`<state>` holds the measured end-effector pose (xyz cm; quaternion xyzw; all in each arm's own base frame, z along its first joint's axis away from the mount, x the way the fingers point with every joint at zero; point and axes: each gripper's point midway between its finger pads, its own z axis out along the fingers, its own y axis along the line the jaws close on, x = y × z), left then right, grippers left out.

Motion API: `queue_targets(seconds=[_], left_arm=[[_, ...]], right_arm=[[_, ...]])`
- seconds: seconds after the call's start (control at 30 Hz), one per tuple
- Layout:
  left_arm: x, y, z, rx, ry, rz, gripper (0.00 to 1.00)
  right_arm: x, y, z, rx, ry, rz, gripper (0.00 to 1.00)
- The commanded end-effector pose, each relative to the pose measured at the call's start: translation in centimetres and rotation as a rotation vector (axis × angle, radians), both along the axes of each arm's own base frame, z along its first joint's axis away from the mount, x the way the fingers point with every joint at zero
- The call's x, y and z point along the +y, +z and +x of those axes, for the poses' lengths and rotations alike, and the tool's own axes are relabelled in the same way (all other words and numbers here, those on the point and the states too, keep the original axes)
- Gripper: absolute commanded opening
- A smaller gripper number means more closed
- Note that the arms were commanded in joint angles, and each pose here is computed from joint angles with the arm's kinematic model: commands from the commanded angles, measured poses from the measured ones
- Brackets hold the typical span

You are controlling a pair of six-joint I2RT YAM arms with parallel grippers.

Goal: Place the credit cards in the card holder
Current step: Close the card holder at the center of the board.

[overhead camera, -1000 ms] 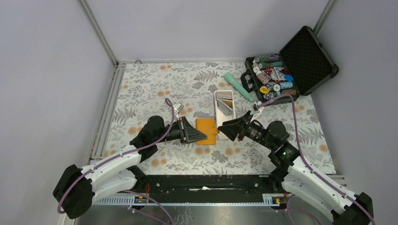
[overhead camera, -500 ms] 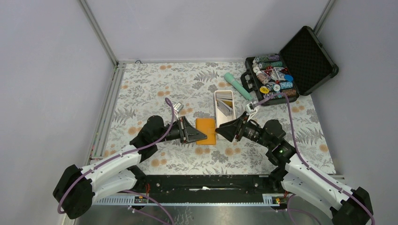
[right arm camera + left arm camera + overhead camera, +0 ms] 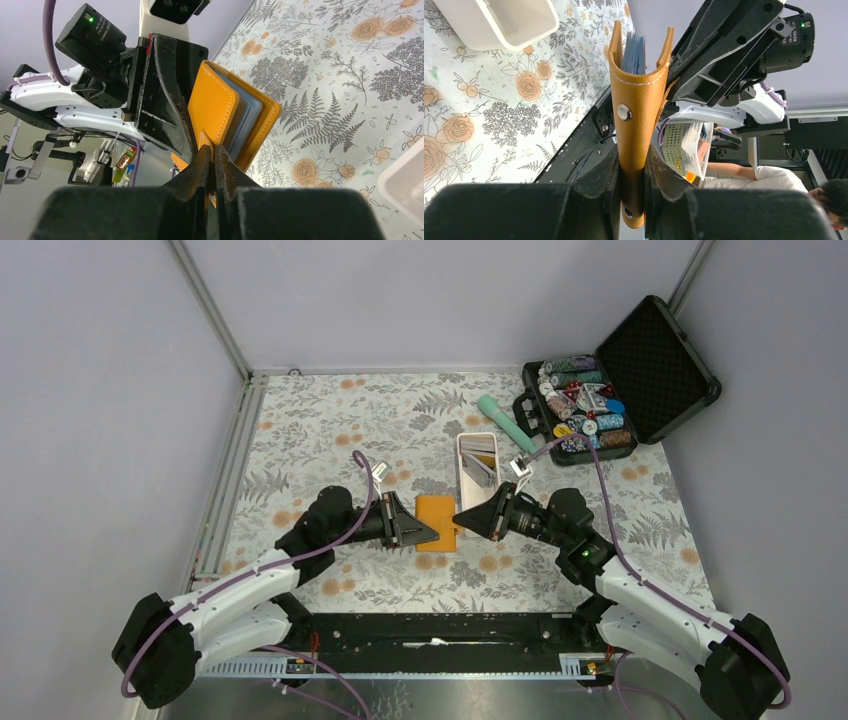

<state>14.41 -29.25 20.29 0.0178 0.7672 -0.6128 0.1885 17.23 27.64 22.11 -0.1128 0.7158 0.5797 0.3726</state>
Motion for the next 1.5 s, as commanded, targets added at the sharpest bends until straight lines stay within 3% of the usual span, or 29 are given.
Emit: queue_targets(seconds=[0.0,0.5,0.9,1.13,1.33,1.47], left_arm=[[0.4,0.2,1.5,-0.071,0.068,0.048,0.0],[0.9,-2.3,2.3,-0.025,0.115,0.145,0.0],[0.6,-1.5,2.1,-0.04,0.101,0.098,0.0],[0.2,0.2,1.8,-0.065,0.086,-0.003,0.0],[0.0,1.4,1.3,-0.081,0.062,-0.071,0.0],[0.0,1.2,1.4,-0.086,0.066,-0.057,0.0]], right_arm=[[0.7,4.9,-0.5,-0.124,0.062,0.076,0.05],[0.2,6.9,-1.0,-0.16,0.057,0.087,0.13],[-1.6,3.7,0.5,-0.137,-0.082,-0.051,0.47],[-1.5,1.2,0.5,-0.073,-0.092,-0.023,0.66],[-0.4,1.4,-0.9,-0.064,0.007,0.069,0.67],[0.0,1.9,-1.2,-0.062,0.042,0.092,0.56]])
